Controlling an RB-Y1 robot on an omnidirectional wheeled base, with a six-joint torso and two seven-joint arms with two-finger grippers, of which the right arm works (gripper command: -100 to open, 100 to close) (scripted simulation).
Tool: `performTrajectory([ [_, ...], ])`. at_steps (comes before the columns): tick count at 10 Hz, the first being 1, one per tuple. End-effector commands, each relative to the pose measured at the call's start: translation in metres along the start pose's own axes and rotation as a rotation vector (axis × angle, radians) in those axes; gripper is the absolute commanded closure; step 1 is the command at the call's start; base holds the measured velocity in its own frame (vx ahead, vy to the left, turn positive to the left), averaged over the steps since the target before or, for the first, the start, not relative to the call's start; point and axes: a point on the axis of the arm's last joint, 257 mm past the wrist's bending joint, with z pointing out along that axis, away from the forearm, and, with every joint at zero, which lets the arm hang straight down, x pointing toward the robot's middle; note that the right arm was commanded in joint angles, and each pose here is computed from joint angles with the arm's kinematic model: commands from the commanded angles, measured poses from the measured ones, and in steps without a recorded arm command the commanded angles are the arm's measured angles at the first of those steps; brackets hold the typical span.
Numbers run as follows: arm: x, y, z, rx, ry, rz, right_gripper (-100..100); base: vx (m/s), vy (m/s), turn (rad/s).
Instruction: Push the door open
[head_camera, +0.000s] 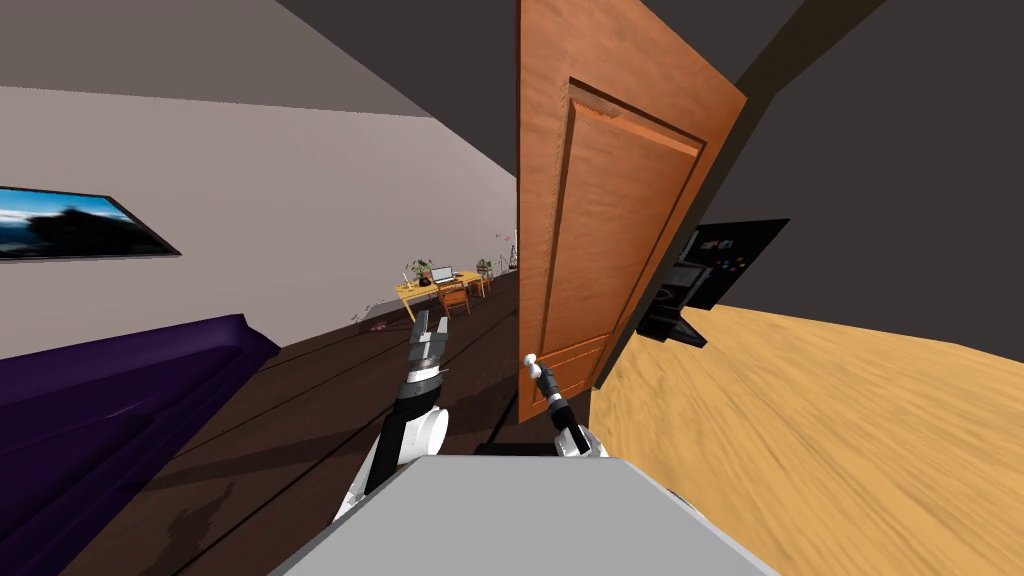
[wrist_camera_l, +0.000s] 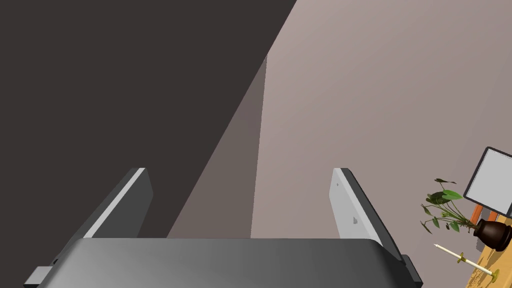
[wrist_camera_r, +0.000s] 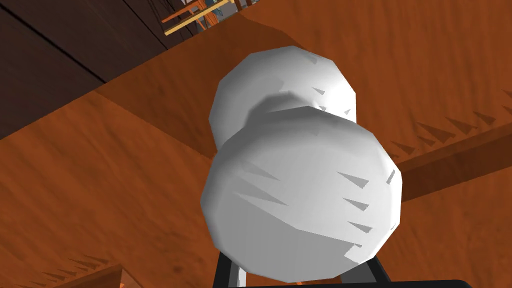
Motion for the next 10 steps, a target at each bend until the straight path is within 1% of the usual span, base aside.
performTrajectory([
  [1,0.0099,0.0086,0.0092,-0.024,0.015,0.067,100,0.055,0.043,-0.079],
  [2,0.0099,0.0086,0.0092,-0.023,0.016,0.085,100,0.045,0.033,-0.043],
  [3,0.0099,0.0086,0.0092,-0.023,0.016,0.085,100,0.023,0.009,0.009],
  [5,0.0133,0.0070,0.0114,-0.022,0.015,0.168,100,0.047,0.032,-0.061],
  [7,0.0133,0.0070,0.0114,-0.022,0.015,0.185,100,0.026,0.019,-0.013],
  [9,0.0166,0.0055,0.0135,-0.020,0.014,0.267,100,0.042,0.020,-0.064],
  [10,0.0166,0.0055,0.0135,-0.020,0.014,0.283,100,0.042,0.031,-0.031],
])
